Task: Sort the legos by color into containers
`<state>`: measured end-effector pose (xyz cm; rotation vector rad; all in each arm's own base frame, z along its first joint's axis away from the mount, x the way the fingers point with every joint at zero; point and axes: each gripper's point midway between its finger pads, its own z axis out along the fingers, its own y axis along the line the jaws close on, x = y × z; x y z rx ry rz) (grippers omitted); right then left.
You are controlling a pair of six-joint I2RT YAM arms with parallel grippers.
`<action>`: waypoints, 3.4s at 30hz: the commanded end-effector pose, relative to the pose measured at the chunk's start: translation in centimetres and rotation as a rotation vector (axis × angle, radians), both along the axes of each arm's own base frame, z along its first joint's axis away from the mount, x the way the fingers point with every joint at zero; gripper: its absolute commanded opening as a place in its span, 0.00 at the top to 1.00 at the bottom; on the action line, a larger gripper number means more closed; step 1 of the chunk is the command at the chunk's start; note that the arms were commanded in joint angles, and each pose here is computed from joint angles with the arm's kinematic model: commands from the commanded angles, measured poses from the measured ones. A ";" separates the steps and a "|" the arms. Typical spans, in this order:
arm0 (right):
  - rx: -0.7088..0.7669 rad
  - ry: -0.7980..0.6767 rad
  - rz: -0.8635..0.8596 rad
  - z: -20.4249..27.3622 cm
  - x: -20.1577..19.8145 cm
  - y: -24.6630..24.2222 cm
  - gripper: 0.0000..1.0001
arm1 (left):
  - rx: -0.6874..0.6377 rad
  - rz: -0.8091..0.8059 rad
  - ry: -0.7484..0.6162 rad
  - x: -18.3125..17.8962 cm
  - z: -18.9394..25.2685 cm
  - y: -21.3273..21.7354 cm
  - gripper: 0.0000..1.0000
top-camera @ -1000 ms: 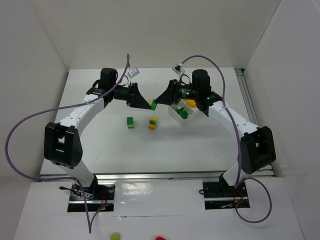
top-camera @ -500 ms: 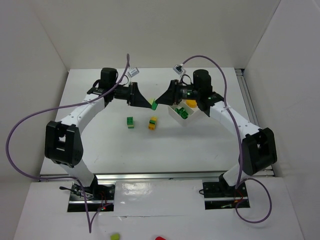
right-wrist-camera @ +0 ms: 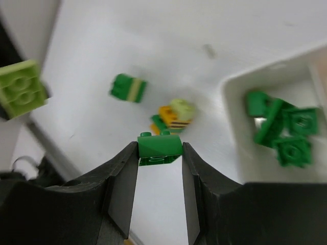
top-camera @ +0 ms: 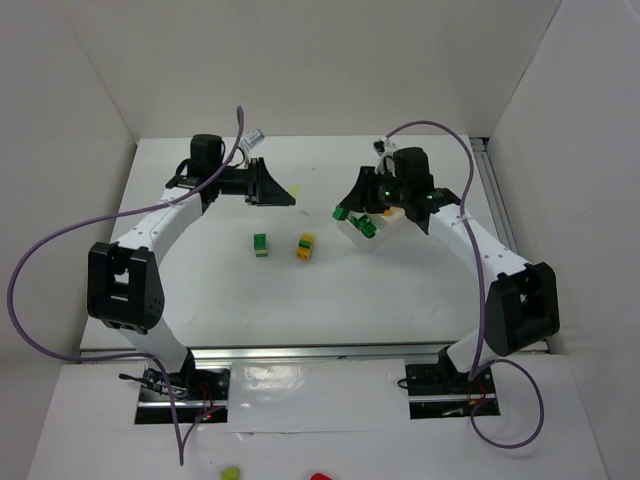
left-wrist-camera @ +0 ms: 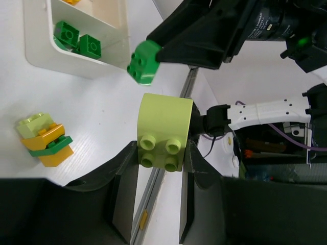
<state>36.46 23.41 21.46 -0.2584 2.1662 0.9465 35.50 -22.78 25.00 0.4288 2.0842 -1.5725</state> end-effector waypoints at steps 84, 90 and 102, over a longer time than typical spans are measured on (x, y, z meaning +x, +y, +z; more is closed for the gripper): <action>-0.087 -0.281 -1.106 7.6 -3.9 -21.9 0.21 | -0.217 0.345 -0.214 18.1 -6.6 -30.8 0.13; -0.085 -0.279 -1.107 7.6 -3.9 -22.1 0.21 | -0.236 0.326 -0.217 17.7 -5.9 -30.9 0.11; -0.089 -0.307 -1.048 10.0 -4.4 -21.5 0.21 | 0.017 0.234 -0.293 10.7 -0.9 -25.4 0.08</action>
